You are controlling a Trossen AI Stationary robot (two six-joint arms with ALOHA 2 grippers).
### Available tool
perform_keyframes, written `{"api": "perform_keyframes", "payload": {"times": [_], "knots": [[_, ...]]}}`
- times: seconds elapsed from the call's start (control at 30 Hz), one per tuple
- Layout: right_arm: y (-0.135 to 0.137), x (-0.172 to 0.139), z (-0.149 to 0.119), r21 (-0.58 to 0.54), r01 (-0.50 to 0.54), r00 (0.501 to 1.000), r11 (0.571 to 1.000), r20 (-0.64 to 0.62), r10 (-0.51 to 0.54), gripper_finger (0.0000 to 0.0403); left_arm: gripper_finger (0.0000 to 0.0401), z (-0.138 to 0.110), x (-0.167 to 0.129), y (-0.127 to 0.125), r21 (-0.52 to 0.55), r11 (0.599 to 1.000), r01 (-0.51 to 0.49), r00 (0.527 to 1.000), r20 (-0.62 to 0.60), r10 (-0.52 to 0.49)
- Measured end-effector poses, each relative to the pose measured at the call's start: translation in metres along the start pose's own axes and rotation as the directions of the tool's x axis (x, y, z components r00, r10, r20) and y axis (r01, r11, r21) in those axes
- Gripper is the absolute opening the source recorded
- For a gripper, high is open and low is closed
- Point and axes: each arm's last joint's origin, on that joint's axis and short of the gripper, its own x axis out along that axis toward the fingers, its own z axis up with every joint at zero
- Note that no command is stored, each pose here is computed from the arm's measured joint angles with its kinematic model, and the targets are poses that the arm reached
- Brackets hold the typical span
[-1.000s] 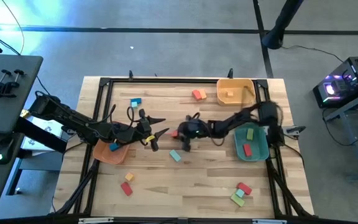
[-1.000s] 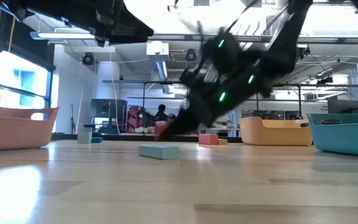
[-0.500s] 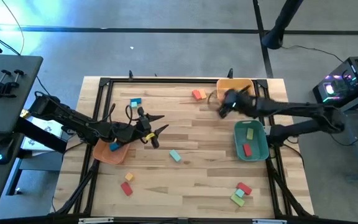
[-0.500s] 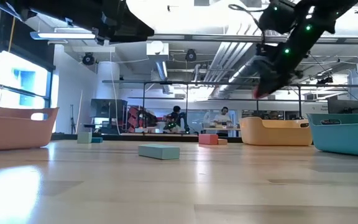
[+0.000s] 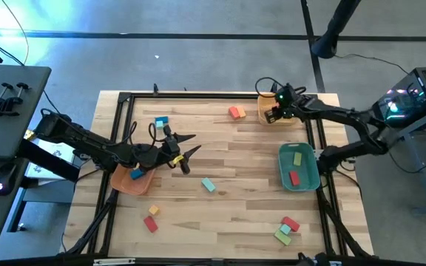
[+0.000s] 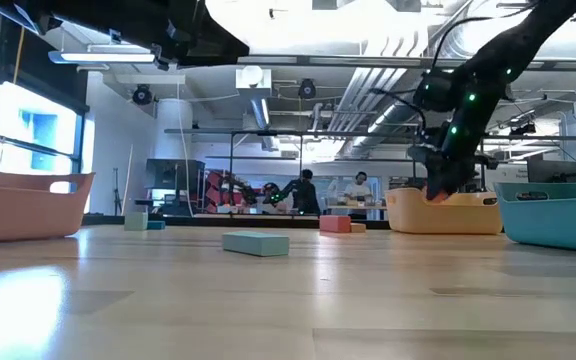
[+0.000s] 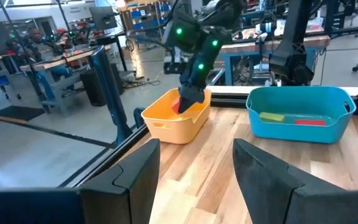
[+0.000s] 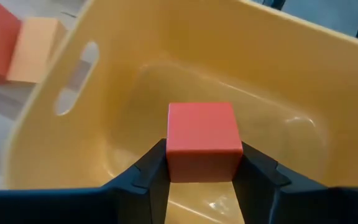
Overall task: Sort blocks by size
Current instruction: Put the orange cube block into the yellow bin, then put the thin yellow rectangular block into the green bin
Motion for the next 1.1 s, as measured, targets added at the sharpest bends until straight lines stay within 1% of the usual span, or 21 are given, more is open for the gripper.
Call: {"api": "perform_keyframes", "payload": {"times": [0.17,0.23,0.3,0.4,0.53,0.6,0.7,0.83,0.97,1.1], "knots": [[0.002,0.013,0.001,0.002,0.006,1.000,1.000,-0.009,-0.006,0.0184,0.0188,0.000,0.002,0.003,0.014,1.000,-0.012,1.000,0.002,0.012],[0.002,0.015,0.002,-0.003,0.004,1.000,1.000,0.000,-0.004,0.0193,0.0188,0.000,0.003,0.004,0.013,1.000,-0.018,1.000,0.000,0.018],[0.002,0.015,0.002,-0.021,0.010,1.000,1.000,0.007,-0.009,0.0195,0.0188,0.000,0.003,0.004,0.013,1.000,-0.019,1.000,0.000,0.019],[0.003,0.007,0.002,-0.076,0.021,0.999,0.997,0.027,-0.020,0.0194,0.0188,0.000,0.003,0.004,0.014,1.000,-0.018,1.000,0.000,0.018],[0.009,-0.015,0.002,-0.105,0.119,0.988,0.987,0.114,-0.107,0.0186,0.0188,-0.002,0.003,0.003,0.010,1.000,-0.015,1.000,-0.014,0.015],[0.014,-0.029,0.002,-0.119,0.143,0.977,0.983,0.176,-0.121,0.0182,0.0188,-0.002,0.003,0.003,0.004,1.000,-0.015,1.000,-0.020,0.015],[0.027,-0.049,-0.002,-0.157,0.103,0.968,0.982,0.243,-0.063,0.0178,0.0188,-0.003,0.003,0.003,-0.002,1.000,-0.014,1.000,-0.026,0.014],[0.048,-0.073,-0.014,-0.251,0.032,0.956,0.967,0.291,0.044,0.0176,0.0188,-0.004,0.003,0.003,-0.018,1.000,-0.013,0.999,-0.036,0.013],[0.069,-0.089,-0.030,-0.354,-0.014,0.943,0.935,0.305,0.130,0.0176,0.0188,-0.006,0.001,0.001,-0.025,1.000,-0.005,0.999,-0.045,0.004],[0.088,-0.098,-0.045,-0.461,-0.054,0.932,0.886,0.295,0.210,0.0176,0.0188,-0.008,0.000,0.001,-0.029,1.000,-0.002,0.999,-0.049,0.000]]}}
